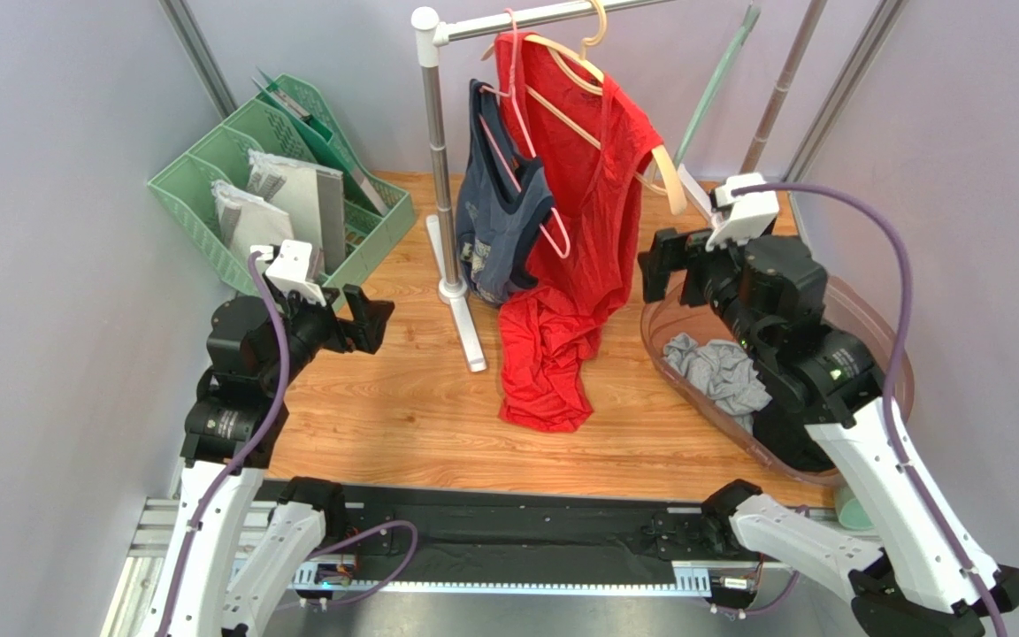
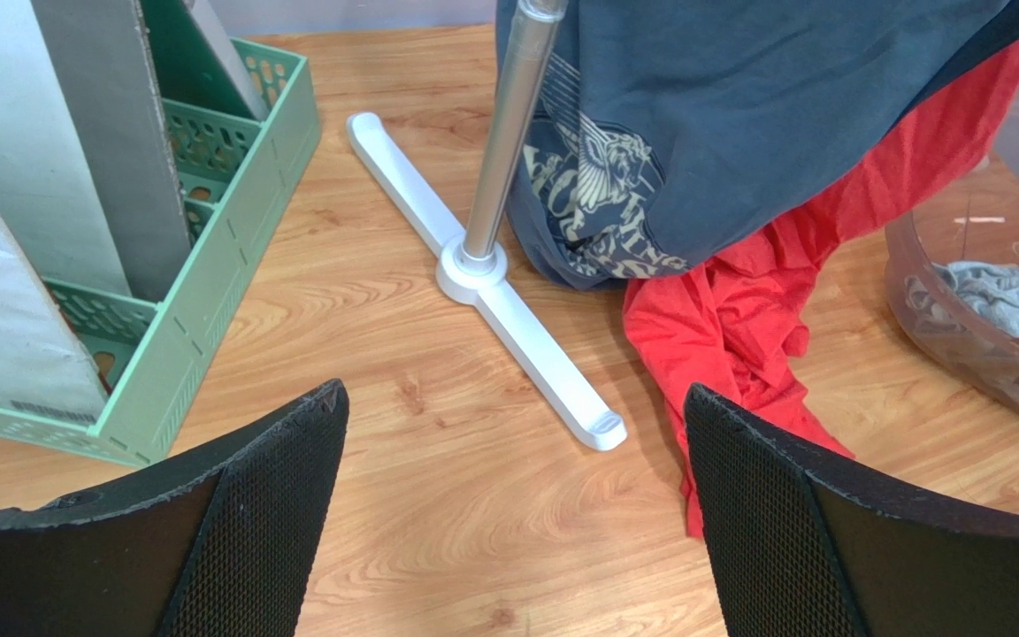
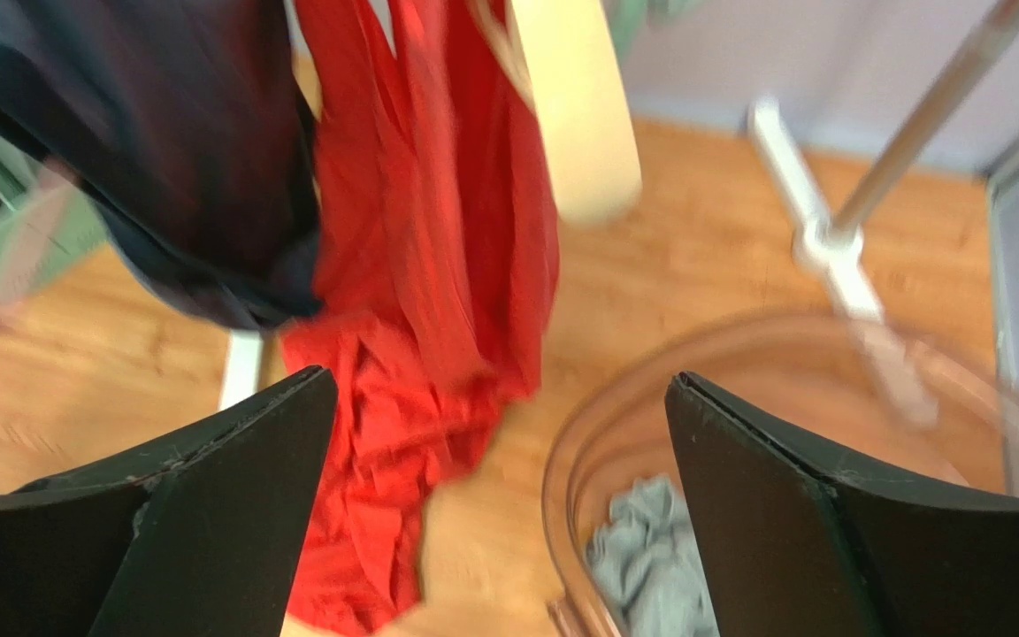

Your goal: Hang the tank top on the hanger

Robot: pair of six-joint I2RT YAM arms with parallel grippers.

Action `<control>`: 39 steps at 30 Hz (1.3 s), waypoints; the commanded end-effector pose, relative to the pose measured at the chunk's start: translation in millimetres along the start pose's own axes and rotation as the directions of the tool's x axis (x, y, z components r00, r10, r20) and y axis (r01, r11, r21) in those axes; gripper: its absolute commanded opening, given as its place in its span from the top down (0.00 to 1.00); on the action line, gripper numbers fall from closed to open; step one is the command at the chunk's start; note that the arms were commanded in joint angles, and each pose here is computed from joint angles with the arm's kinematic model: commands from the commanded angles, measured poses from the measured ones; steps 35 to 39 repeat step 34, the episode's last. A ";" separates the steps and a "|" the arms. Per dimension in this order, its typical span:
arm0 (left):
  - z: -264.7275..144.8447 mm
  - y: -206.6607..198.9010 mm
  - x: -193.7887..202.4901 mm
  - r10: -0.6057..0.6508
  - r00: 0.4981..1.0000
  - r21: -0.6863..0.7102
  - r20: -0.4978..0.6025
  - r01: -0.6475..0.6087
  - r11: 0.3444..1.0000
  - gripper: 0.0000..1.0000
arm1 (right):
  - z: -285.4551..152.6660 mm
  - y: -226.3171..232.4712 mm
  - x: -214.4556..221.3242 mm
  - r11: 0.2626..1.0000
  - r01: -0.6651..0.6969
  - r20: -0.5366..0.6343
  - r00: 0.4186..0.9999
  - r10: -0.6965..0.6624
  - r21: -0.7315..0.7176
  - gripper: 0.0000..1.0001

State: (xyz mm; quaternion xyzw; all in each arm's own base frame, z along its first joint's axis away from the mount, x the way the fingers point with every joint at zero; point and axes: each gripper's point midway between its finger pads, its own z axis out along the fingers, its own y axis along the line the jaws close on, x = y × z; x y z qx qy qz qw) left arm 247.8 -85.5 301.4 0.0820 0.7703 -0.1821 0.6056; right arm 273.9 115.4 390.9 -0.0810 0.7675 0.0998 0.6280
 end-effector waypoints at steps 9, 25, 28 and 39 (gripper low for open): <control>-14.9 7.7 -20.8 0.015 0.995 -0.066 0.099 -0.008 0.998 0.01 | -19.9 -39.1 83.9 0.980 -0.176 -0.093 0.978 0.185 0.091 0.00; -18.5 3.7 -26.4 0.008 0.991 -0.050 0.135 -0.002 0.999 0.01 | -32.0 -44.6 94.5 0.965 -0.239 -0.073 0.966 0.248 0.111 0.00; -17.7 0.3 -24.9 0.011 0.992 -0.030 0.129 -0.007 1.000 0.01 | -31.4 -45.9 94.4 0.965 -0.236 -0.075 0.966 0.246 0.116 0.00; -18.0 1.4 -25.3 0.014 0.992 -0.036 0.129 -0.009 0.999 0.01 | -33.2 -44.7 93.4 0.965 -0.240 -0.070 0.966 0.248 0.110 0.00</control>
